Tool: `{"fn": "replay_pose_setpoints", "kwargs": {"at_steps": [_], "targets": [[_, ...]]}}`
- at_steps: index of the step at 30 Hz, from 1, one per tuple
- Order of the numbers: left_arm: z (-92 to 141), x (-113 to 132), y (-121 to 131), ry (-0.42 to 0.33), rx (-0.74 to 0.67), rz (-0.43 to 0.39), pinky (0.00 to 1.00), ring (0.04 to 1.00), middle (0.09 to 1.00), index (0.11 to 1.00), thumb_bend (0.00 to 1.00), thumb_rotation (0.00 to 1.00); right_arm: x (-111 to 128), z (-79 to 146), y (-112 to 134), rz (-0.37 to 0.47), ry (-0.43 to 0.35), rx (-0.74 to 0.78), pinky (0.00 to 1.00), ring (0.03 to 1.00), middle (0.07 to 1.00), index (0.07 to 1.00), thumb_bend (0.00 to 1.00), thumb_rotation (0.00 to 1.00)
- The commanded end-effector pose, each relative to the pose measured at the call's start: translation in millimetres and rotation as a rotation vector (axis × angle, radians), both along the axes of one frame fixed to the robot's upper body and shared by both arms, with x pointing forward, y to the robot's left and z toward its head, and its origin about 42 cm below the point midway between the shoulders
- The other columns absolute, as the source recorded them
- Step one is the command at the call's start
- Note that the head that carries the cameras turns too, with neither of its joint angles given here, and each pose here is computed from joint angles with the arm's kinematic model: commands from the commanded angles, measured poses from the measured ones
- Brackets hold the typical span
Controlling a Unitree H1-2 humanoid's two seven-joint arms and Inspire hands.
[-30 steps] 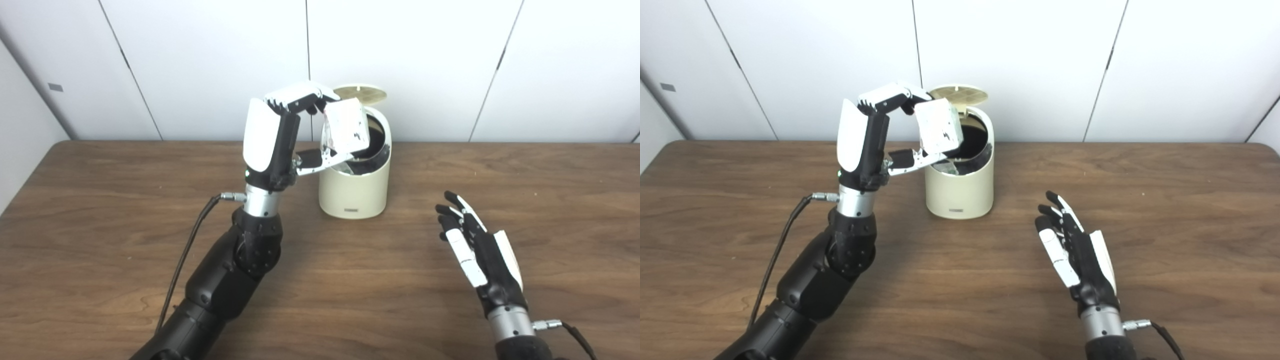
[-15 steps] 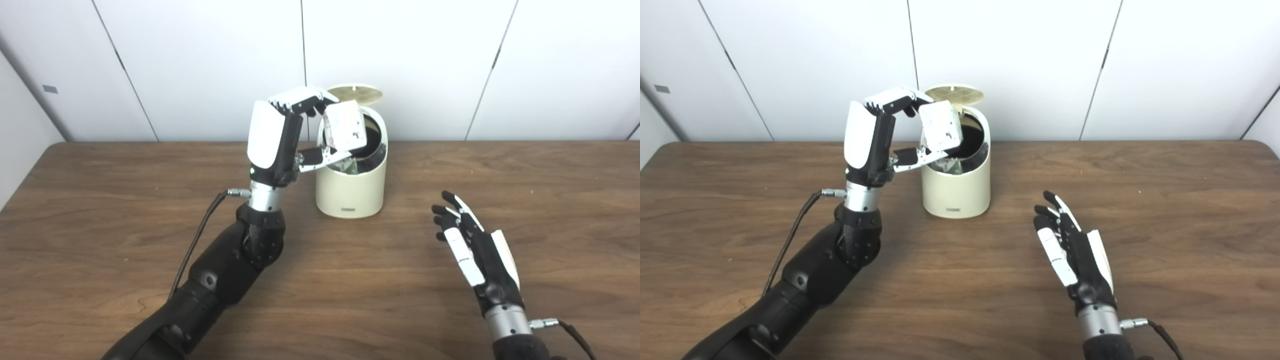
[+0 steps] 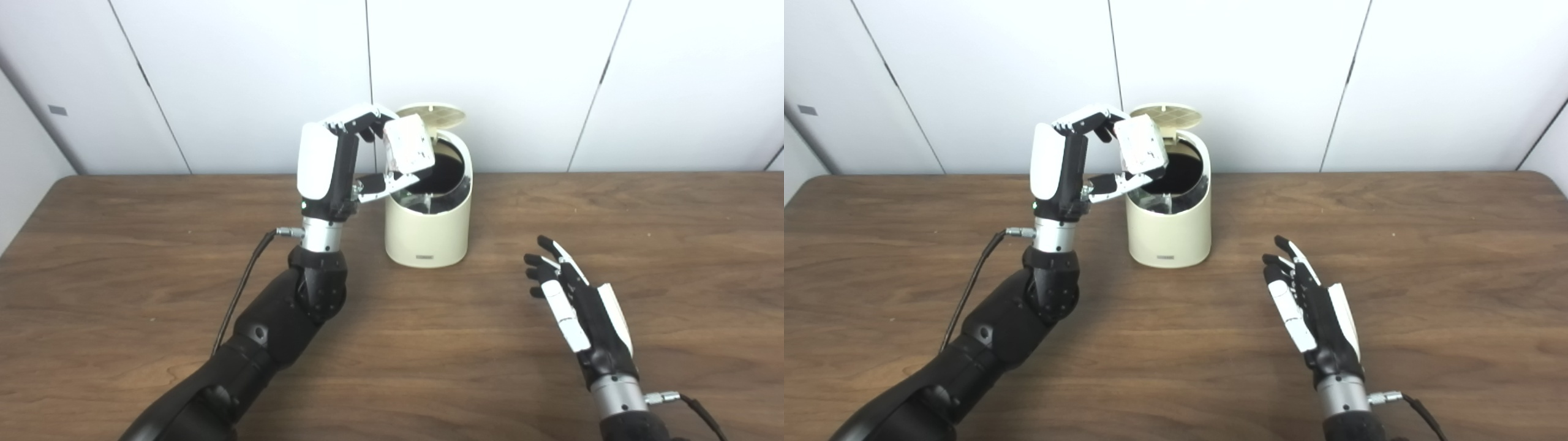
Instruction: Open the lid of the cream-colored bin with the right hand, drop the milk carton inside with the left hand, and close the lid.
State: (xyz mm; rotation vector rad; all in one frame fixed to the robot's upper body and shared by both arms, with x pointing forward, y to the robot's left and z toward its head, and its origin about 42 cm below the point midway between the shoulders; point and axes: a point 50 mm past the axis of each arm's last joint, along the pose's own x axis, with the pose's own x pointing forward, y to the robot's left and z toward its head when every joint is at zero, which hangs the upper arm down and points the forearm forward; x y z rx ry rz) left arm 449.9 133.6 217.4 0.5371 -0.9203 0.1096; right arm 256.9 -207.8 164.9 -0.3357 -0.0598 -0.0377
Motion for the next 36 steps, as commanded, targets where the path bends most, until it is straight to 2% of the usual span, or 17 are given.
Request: {"fn": "replay_pose_setpoints", "kwargs": {"at_steps": [1,6,24,36], "targets": [[31,10,-5,-0.075,-0.036,-0.021,0.38,0.446,0.515,0.464,0.48,0.00,1,14,3,-0.003,-0.070,0.005,0.70,0.786,0.819,0.911,0.45,0.98],[29,9,-13,-0.053,-0.060,-0.036,0.38,0.446,0.518,0.460,0.48,0.00,1,13,2,-0.008,-0.067,0.009,0.70,0.784,0.819,0.913,0.43,0.96],[31,6,-31,-0.069,-0.052,-0.071,0.38,0.445,0.519,0.469,0.48,0.00,2,14,3,-0.013,-0.065,0.014,0.71,0.783,0.811,0.909,0.43,0.96],[25,9,-28,-0.052,-0.036,-0.057,0.39,0.449,0.513,0.466,0.48,0.00,3,13,-1,-0.014,-0.064,0.025,0.74,0.803,0.814,0.917,0.43,0.98]]}}
